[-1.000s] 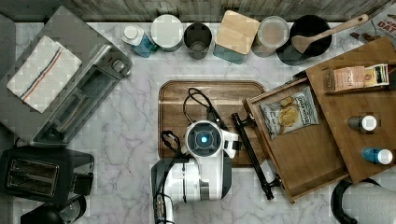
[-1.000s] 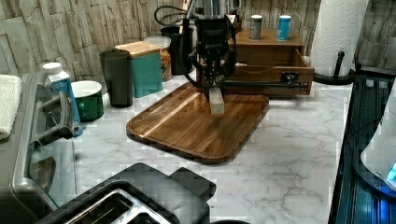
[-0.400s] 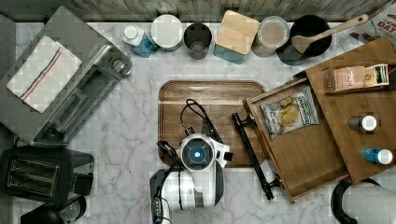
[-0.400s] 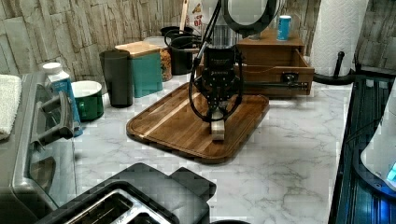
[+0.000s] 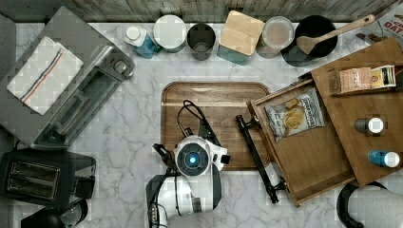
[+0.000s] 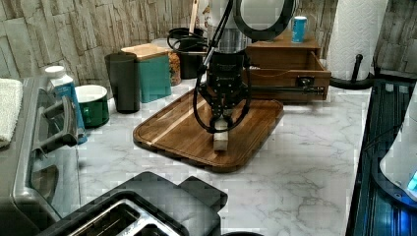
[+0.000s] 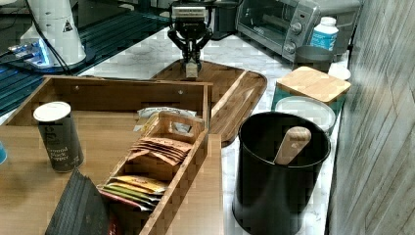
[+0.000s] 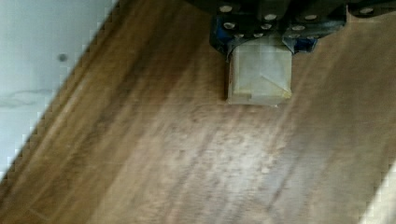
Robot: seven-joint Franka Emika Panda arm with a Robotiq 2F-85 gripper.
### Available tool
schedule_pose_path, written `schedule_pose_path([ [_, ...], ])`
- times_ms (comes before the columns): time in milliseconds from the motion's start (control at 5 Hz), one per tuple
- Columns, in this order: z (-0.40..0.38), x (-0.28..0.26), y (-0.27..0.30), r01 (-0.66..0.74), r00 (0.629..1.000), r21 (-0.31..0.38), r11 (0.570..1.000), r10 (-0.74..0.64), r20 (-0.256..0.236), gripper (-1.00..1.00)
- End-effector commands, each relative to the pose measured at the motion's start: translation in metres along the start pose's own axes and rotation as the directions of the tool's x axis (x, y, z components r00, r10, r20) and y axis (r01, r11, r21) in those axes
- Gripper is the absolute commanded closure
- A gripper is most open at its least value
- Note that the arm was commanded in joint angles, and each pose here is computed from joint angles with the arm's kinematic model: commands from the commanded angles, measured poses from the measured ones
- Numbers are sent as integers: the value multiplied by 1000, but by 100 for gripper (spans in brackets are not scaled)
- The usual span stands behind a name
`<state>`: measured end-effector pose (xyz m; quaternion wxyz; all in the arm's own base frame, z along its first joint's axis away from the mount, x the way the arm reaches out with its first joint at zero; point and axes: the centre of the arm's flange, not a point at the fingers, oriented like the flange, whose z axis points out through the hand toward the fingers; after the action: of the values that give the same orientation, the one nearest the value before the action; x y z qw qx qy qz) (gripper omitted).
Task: Place the butter on the board.
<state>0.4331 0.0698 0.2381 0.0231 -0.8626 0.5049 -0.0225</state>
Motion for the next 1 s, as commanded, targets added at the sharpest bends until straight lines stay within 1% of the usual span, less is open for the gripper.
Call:
schedule_pose_path([
  [200, -18, -20, -31, -15, 1000, 105, 994, 15, -5, -100],
  [400, -18, -18, -36, -17, 1000, 87, 996, 15, 13, -100],
  [600, -19, -16, -37, -16, 1000, 84, 996, 15, 7, -100],
  [800, -26, -17, -39, -2, 1000, 63, 998, 4, -29, -100],
  [1000, -26, -17, -39, -2, 1000, 63, 998, 4, -29, -100],
])
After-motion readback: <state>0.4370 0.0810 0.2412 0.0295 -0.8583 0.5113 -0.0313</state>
